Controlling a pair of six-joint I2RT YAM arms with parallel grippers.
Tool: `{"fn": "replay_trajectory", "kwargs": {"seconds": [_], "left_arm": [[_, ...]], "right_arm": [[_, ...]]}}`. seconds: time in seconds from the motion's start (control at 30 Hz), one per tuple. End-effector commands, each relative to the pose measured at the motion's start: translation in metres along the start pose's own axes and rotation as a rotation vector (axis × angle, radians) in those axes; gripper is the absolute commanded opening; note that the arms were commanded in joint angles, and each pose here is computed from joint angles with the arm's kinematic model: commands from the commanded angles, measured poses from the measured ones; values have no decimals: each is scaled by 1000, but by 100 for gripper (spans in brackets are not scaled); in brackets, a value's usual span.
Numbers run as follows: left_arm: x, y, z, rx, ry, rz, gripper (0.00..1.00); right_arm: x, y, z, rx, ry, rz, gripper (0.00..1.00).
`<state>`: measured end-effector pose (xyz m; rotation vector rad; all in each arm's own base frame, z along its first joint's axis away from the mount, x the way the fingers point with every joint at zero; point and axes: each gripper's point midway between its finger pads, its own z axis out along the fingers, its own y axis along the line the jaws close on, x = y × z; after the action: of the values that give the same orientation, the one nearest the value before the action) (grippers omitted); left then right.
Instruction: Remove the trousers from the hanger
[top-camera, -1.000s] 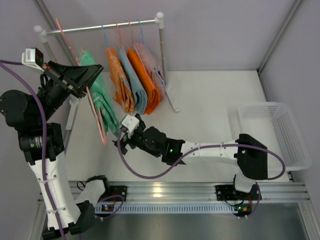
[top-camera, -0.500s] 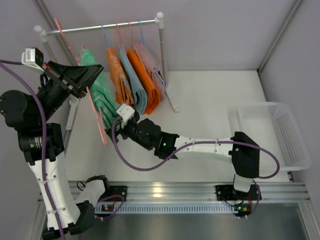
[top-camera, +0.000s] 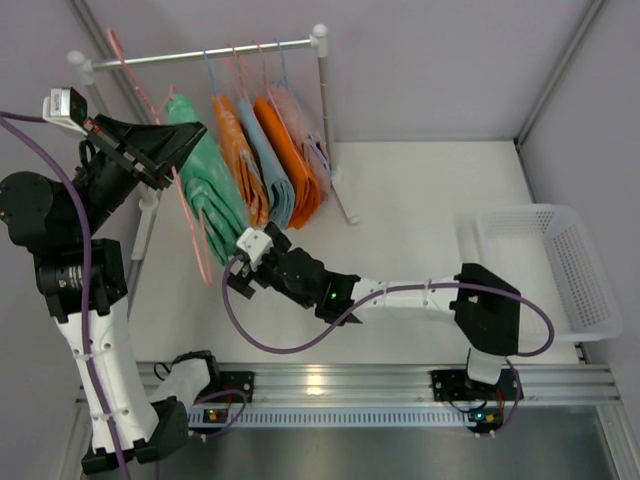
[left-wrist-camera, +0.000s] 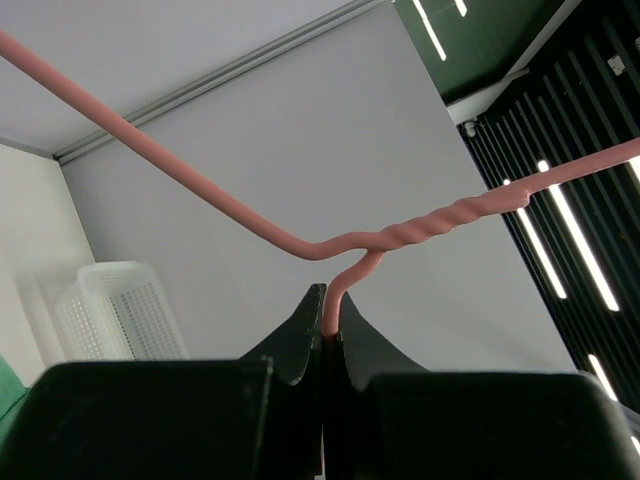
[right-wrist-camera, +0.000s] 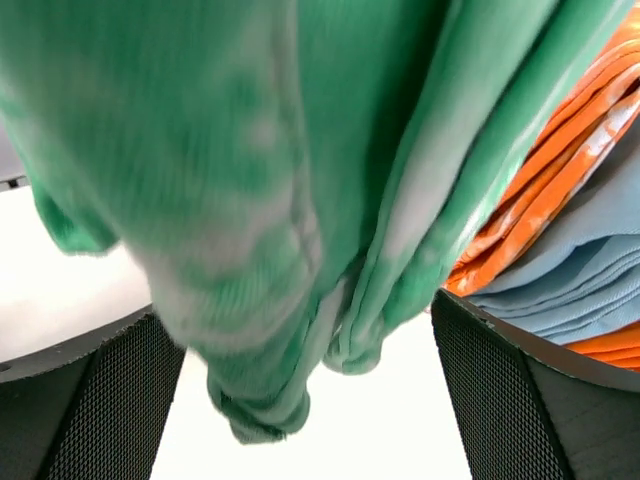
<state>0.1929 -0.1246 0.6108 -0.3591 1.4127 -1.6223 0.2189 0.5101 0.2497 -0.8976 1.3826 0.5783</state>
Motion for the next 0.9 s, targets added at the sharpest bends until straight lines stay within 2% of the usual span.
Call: {"fn": "replay_trajectory", "kwargs": {"seconds": [0.0,0.43,0.87], "left_arm": [[11,-62,-13,180,-27,211,0],[10,-54,-12,158,-29,190,0],[11,-46,-11,143,-23,182,0]], "right_arm": [[-44,-18,0,38,-150,5,99],[-102,-46,11,119,-258,122,100],[-124,-44,8,90,-290,156,99]]}}
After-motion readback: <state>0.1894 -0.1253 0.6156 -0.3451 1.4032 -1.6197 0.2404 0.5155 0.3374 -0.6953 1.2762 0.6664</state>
